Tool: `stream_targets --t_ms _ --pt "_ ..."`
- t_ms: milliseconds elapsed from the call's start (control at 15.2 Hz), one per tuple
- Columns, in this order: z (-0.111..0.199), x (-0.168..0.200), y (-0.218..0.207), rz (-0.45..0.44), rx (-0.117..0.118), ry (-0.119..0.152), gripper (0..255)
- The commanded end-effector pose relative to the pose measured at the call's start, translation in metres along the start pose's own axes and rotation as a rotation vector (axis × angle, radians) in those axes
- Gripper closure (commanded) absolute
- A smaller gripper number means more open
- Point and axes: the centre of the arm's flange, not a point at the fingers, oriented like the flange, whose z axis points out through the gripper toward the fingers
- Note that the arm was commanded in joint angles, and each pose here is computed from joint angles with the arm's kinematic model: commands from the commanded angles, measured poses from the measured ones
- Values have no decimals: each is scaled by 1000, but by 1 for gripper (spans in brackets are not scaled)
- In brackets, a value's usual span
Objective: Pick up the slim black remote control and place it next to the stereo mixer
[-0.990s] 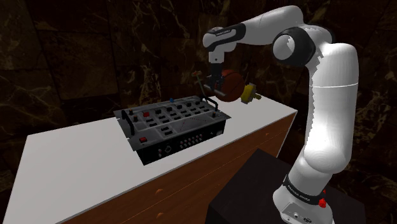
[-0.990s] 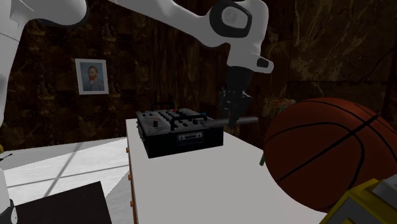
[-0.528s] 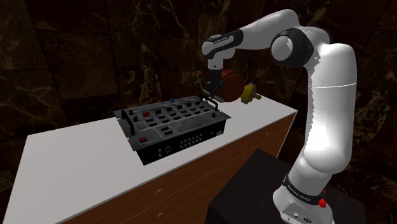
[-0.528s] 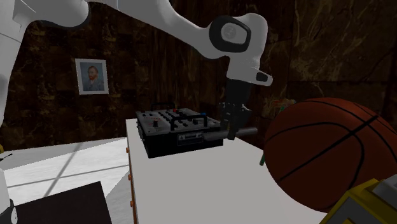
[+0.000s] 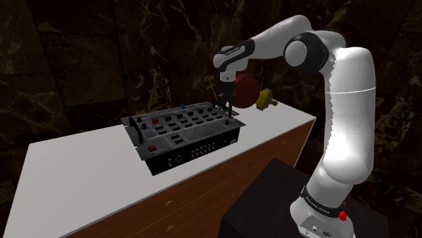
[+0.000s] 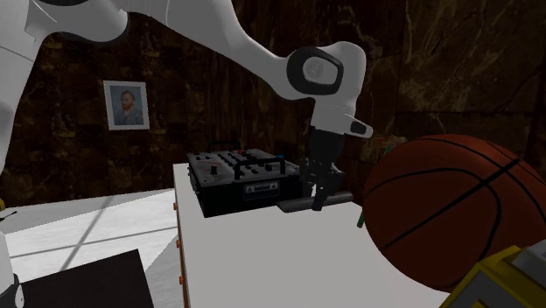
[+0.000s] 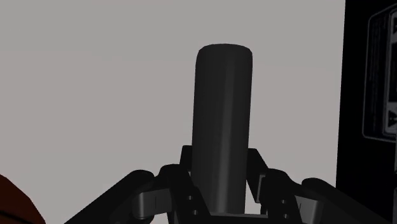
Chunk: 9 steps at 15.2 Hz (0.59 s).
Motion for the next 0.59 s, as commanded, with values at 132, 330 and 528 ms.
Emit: stream_targets --t_ms 132,330,528 --pt "20 5 2 0 0 1 255" --pt "35 9 2 0 0 1 255" --pt "46 11 3 0 0 1 255"
